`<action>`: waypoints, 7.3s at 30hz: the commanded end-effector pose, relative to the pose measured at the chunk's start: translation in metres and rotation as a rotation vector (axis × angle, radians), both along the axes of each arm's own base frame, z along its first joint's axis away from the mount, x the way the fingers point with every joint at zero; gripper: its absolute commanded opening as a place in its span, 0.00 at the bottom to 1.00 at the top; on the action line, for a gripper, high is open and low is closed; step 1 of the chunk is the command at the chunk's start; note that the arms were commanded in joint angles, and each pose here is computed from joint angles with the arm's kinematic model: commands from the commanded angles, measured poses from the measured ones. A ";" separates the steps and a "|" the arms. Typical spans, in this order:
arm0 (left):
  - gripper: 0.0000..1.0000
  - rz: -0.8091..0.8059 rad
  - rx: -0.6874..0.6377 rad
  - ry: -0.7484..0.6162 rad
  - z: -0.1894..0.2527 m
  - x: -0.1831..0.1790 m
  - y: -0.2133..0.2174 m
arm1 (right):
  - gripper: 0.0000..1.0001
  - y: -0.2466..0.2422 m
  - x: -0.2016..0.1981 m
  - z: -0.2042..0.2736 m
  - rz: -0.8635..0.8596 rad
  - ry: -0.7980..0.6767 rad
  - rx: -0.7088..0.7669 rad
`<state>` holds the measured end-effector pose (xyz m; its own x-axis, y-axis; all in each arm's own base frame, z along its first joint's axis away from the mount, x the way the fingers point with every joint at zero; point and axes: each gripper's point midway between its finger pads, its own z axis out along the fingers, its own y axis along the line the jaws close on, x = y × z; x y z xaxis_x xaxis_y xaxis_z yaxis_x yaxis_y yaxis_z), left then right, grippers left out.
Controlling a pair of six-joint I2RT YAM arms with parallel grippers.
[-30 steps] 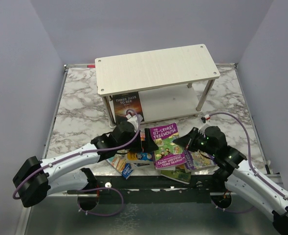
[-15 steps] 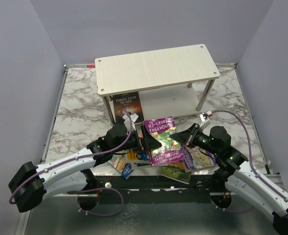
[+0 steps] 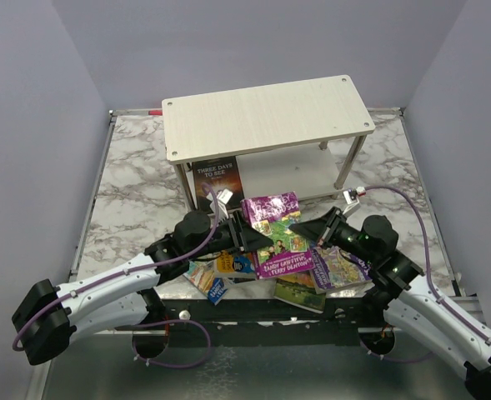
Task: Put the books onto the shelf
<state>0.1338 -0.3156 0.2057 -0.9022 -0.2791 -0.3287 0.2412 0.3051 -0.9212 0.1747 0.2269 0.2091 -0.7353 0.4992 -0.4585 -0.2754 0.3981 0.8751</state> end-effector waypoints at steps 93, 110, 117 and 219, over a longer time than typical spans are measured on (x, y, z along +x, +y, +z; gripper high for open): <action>0.88 0.286 -0.129 -0.524 0.130 0.026 0.060 | 0.01 0.009 -0.059 0.174 0.282 -0.517 0.172; 0.99 0.332 0.261 -0.724 0.100 0.020 0.127 | 0.01 0.052 0.029 0.237 0.166 -0.444 0.057; 0.99 0.285 0.323 -0.782 0.090 0.016 0.131 | 0.01 0.081 0.054 0.262 0.195 -0.404 0.129; 0.99 0.242 0.389 -0.833 0.067 0.014 0.135 | 0.41 0.142 0.078 0.169 0.216 -0.258 -0.375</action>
<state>0.1476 -0.1842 0.2765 -0.2748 -0.1727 -0.9459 0.6701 0.6711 -0.3172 0.2662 0.3527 0.3901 -0.6434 0.2071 -0.7370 -0.5335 0.5692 0.6256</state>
